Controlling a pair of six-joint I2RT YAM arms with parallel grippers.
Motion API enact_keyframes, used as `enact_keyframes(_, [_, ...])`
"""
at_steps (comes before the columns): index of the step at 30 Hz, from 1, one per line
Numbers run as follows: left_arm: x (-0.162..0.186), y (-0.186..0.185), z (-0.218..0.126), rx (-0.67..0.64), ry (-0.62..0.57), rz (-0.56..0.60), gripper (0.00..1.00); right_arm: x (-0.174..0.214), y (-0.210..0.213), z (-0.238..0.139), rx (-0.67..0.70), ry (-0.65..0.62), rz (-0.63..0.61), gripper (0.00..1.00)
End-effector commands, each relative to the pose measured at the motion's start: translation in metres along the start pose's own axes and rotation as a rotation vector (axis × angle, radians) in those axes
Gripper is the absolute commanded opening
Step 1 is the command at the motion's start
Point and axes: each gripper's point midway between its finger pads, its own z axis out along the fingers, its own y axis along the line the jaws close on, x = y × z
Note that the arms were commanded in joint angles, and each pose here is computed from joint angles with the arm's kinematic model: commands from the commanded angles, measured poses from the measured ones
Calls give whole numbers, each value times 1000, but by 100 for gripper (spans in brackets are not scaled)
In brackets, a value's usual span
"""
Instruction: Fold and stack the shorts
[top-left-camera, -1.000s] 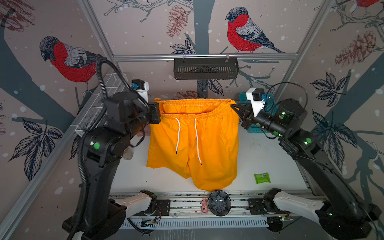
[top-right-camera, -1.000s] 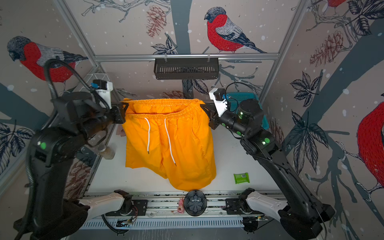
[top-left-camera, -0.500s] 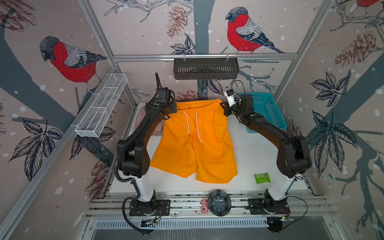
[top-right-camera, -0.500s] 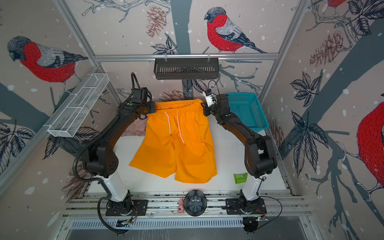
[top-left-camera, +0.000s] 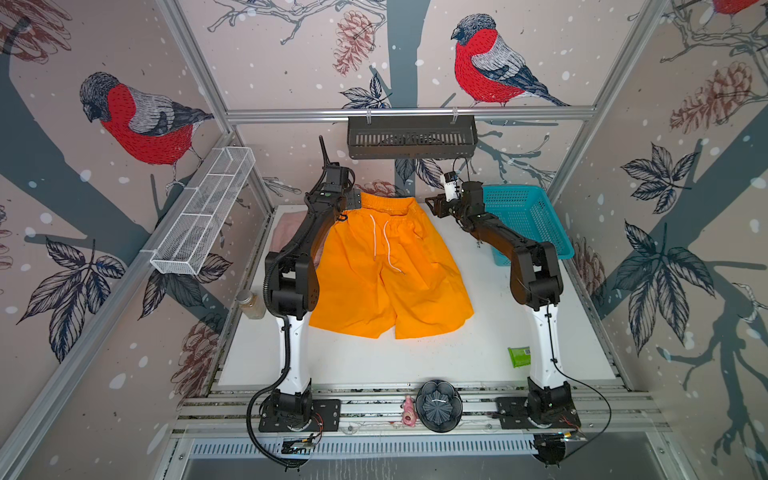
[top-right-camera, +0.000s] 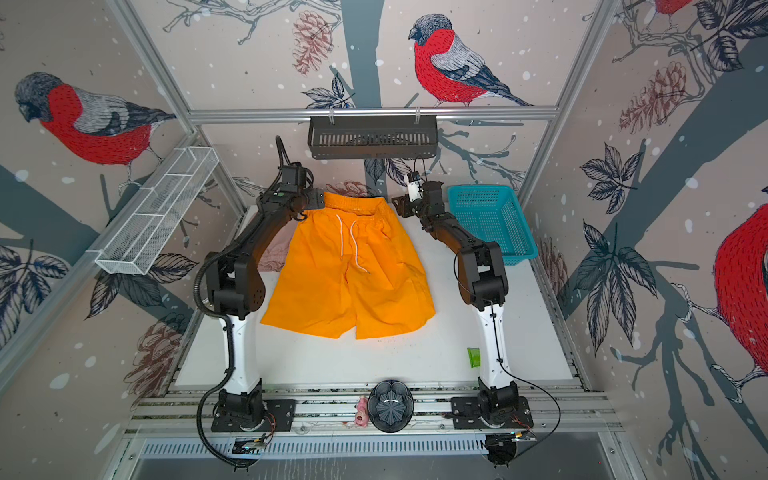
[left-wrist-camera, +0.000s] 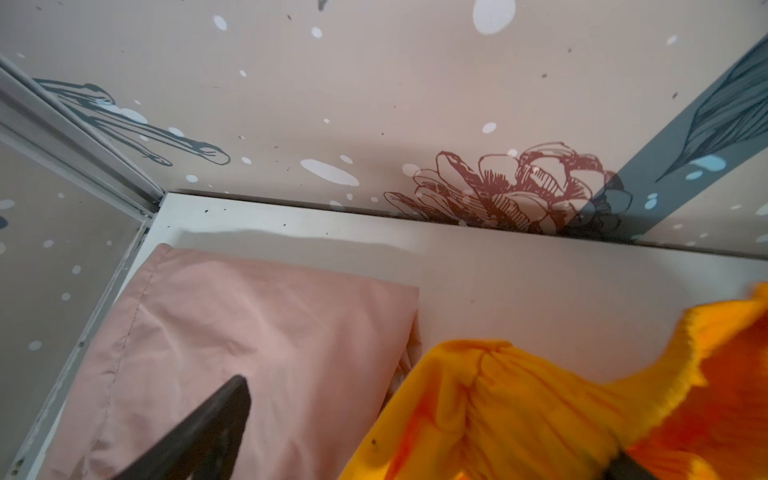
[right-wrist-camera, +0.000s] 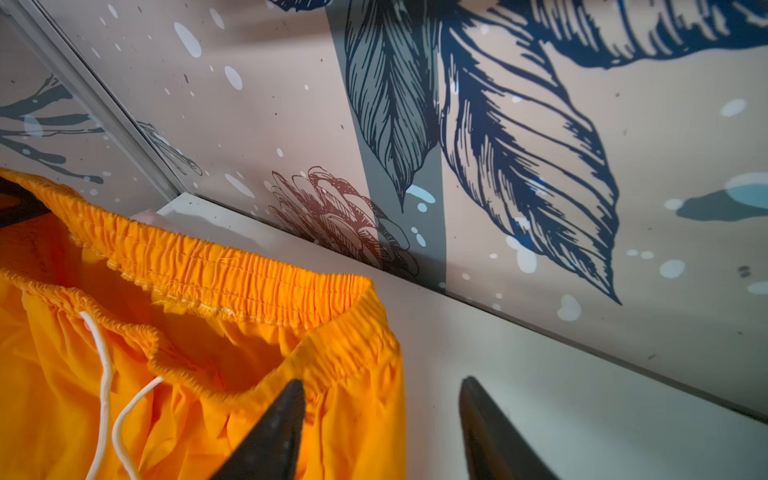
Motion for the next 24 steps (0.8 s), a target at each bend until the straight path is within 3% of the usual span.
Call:
enact_keyframes(1, [-2, 11, -30, -33, 35, -26, 97, -11, 5, -22, 28, 34, 39, 68])
enact_keyframes(5, [44, 22, -69, -32, 173, -86, 97, 18, 25, -80, 100, 211, 122, 70])
enact_keyframes(11, [67, 32, -119, 20, 125, -101, 98, 104, 71, -169, 159, 377, 195, 73])
enact_keyframes(15, [86, 1, -153, 241, 159, -157, 98, 163, 79, -204, 254, 523, 221, 75])
enact_keyframes(19, [154, -54, -185, 444, 248, -114, 98, 187, 79, -230, 319, 570, 241, 77])
enact_keyframes(24, [257, -84, -203, 492, 417, -14, 97, 211, 72, -239, 350, 624, 245, 78])
